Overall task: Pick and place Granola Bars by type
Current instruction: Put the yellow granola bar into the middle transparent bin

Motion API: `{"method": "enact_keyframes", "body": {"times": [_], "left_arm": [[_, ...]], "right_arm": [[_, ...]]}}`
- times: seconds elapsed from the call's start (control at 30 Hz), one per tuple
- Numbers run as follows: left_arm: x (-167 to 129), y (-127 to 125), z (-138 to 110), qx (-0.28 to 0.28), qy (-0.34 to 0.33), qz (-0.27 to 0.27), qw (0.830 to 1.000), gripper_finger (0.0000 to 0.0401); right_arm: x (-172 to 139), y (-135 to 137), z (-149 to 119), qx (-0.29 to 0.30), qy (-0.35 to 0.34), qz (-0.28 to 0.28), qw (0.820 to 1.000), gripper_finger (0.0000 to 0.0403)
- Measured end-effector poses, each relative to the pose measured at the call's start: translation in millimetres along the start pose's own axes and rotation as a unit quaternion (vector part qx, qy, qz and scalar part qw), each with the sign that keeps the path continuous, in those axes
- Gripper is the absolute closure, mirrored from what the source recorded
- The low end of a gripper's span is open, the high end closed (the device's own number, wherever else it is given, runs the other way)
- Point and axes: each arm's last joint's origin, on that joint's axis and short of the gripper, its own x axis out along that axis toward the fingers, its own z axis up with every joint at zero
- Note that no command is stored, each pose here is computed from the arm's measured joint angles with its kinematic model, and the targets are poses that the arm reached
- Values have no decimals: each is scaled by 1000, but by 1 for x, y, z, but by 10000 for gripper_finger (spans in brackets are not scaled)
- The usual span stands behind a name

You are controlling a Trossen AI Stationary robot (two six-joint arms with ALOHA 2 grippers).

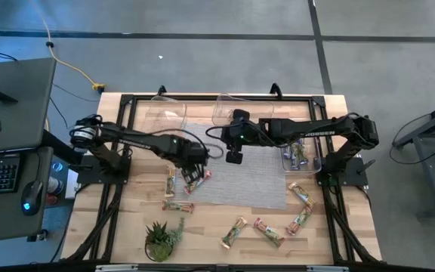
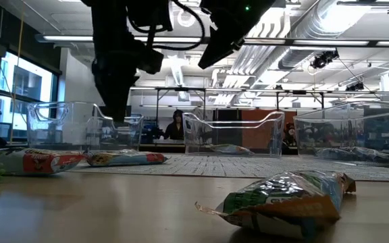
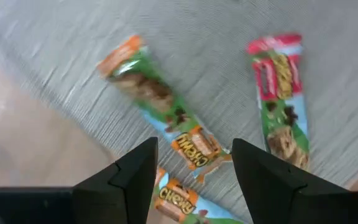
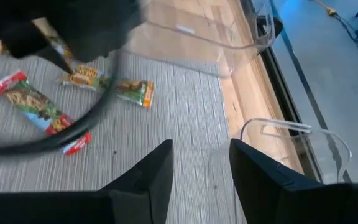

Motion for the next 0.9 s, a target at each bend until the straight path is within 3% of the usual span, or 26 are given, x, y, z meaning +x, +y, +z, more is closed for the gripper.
{"method": "enact_keyframes", "body": {"times": [0.17, 0.4, 0.5, 0.7, 0.8, 0.9], "left_arm": [[14, -22, -4, 163, -4, 14, 987, 199], [30, -28, -3, 253, -6, 67, 965, 199], [32, -24, -1, 245, -1, 77, 967, 199], [35, -11, 6, 145, 19, 43, 988, 199], [37, -6, 8, 149, 8, 79, 986, 199], [41, 0, 8, 157, 16, 79, 984, 199]], "right_arm": [[0, 0, -4, -5, 19, 3, 1000, 261], [0, 1, -7, -6, 34, 4, 999, 262], [0, 1, -7, 3, 34, 4, 999, 263], [0, 1, -7, 22, 34, 4, 999, 263], [0, 1, -7, 22, 33, 4, 999, 263], [0, 1, -6, 28, 33, 3, 999, 263]]}}
